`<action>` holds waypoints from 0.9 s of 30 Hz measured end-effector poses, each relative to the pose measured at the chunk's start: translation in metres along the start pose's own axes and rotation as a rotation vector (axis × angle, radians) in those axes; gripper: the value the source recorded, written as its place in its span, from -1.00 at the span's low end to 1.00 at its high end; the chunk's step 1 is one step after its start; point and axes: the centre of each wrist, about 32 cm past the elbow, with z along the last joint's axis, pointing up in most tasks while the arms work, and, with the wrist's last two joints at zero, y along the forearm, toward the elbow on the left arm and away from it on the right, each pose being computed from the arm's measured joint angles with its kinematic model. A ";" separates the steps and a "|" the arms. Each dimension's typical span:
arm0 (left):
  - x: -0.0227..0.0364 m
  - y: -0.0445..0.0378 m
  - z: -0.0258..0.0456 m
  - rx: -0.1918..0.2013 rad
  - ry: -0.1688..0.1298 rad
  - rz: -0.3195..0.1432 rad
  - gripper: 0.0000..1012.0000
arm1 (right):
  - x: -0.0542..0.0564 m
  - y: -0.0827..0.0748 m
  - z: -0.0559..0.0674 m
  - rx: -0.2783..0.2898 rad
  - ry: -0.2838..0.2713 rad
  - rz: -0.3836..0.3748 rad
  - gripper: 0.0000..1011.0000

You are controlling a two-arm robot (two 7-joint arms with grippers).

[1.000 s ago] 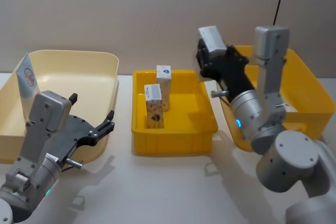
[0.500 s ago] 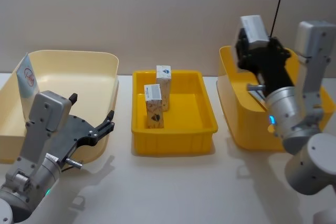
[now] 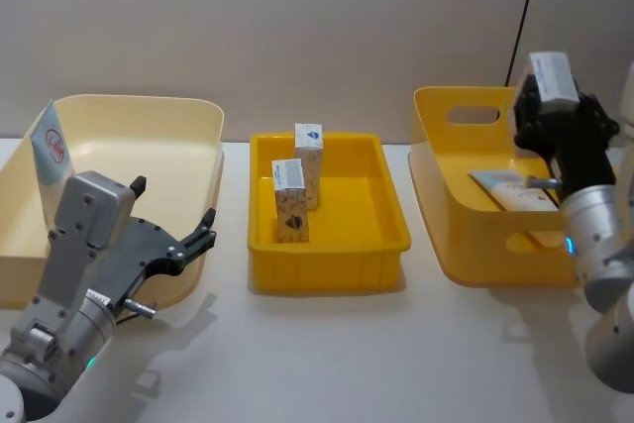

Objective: Bimanual collaborative sorting of washing and personal care products

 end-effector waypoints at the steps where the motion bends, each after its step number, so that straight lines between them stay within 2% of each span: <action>1: 0.0000 0.0000 0.0000 0.000 0.000 0.000 0.98 | 0.001 -0.001 -0.001 -0.005 -0.002 -0.007 -0.14; 6: 0.0000 0.0000 0.0000 0.000 0.000 0.000 0.98 | 0.008 -0.005 -0.006 -0.051 -0.009 -0.050 -0.14; 14: 0.0000 0.0000 0.0000 0.000 0.000 0.000 0.98 | 0.014 -0.006 -0.014 -0.119 -0.012 -0.095 -0.14; 27: 0.0000 0.0000 0.0000 0.000 0.000 0.000 0.98 | 0.015 0.000 -0.023 -0.211 -0.006 -0.141 -0.13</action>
